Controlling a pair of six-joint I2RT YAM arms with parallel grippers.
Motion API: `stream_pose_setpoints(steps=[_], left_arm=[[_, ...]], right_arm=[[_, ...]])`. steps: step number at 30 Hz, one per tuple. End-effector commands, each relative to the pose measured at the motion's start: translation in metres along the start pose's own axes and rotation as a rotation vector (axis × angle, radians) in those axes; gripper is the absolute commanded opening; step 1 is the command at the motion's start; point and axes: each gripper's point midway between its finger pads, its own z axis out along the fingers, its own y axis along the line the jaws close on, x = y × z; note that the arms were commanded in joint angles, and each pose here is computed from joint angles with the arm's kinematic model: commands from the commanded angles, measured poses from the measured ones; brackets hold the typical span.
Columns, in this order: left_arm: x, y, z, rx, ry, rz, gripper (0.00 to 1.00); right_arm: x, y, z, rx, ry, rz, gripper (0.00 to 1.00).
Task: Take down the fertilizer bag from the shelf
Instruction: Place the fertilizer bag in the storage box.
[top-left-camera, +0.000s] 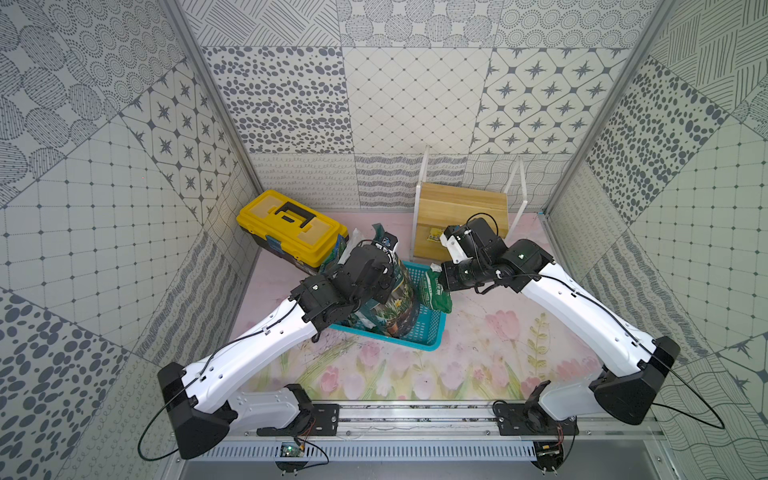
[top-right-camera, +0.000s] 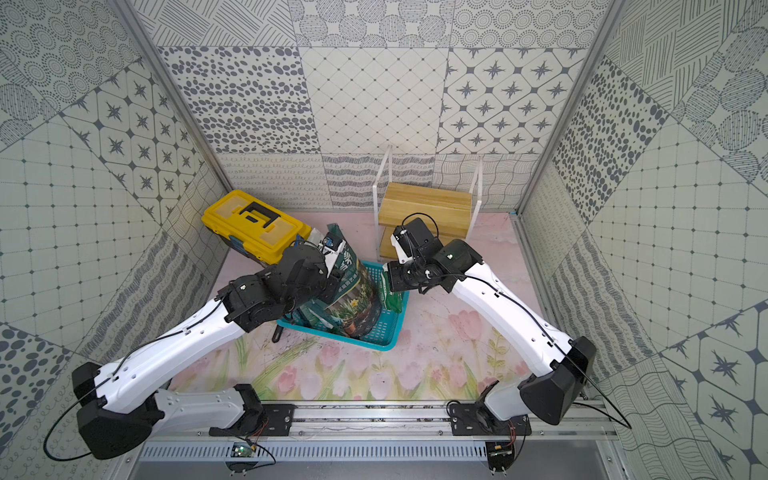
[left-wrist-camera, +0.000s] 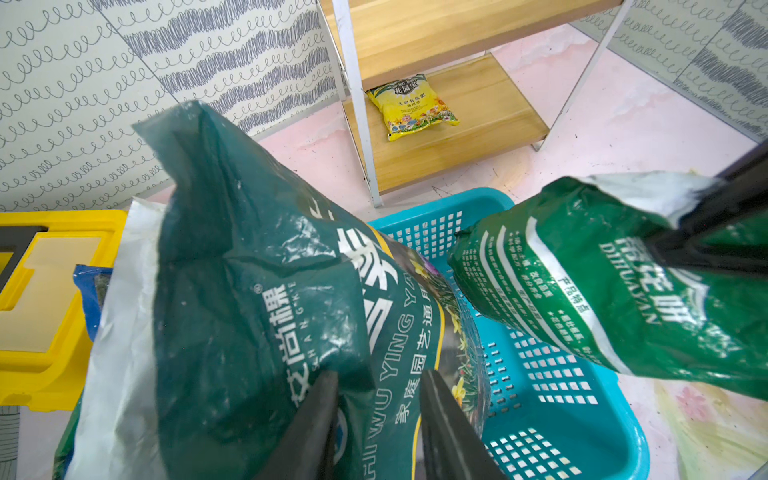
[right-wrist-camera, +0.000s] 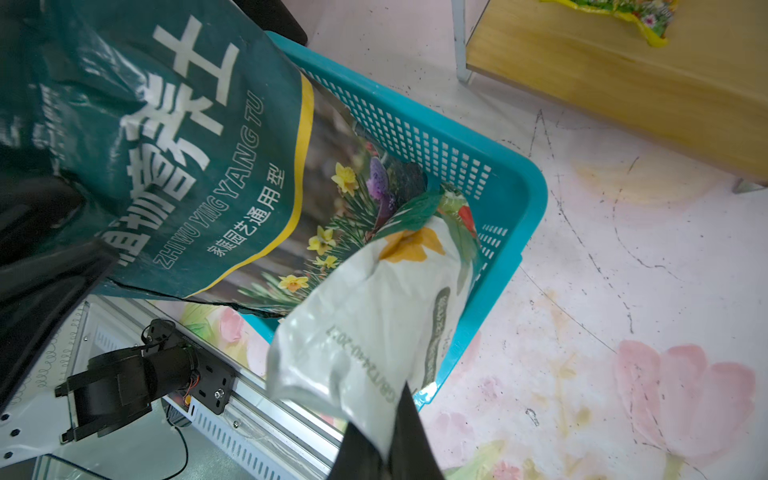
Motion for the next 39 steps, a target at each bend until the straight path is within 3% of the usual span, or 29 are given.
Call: stream_pose_setpoints(steps=[1,7,13,16,18,21,24,26,30,34,39], left_arm=[[0.010,-0.002,-0.002,0.020,0.036,0.000,0.38],[0.012,0.001,-0.006,0.015,0.034,-0.006,0.38],[0.011,0.002,-0.008,0.010,0.031,-0.003,0.38],[0.009,0.003,-0.009,0.011,0.025,-0.006,0.44],[0.006,0.002,-0.010,0.014,0.020,-0.009,0.55],[-0.003,0.002,-0.014,0.021,-0.001,-0.024,0.79],[-0.021,0.004,-0.023,0.019,-0.048,-0.049,0.99],[-0.035,0.008,-0.032,0.016,-0.097,-0.059,1.00],[-0.061,0.014,-0.055,0.021,-0.212,-0.072,1.00],[-0.086,0.002,-0.066,0.095,-0.323,-0.008,1.00],[-0.111,-0.009,-0.050,0.105,-0.328,0.036,1.00]], right_arm=[[-0.052,0.015,0.009,-0.081,-0.142,-0.008,0.00],[-0.071,-0.022,0.060,0.015,-0.111,0.004,0.00],[-0.048,-0.033,0.114,0.025,0.019,-0.034,0.00],[-0.039,-0.035,0.117,0.021,0.041,-0.036,0.02],[-0.044,-0.036,0.106,0.035,0.009,-0.048,0.22],[-0.059,-0.039,0.079,0.081,-0.079,-0.079,0.48],[-0.074,-0.043,0.045,0.127,-0.179,-0.117,0.60],[-0.083,-0.051,0.017,0.163,-0.252,-0.118,0.66],[-0.100,-0.083,-0.034,0.148,-0.362,-0.001,0.68],[-0.114,-0.139,-0.087,0.129,-0.479,0.219,0.65],[-0.118,-0.188,-0.132,0.045,-0.595,0.415,0.62]])
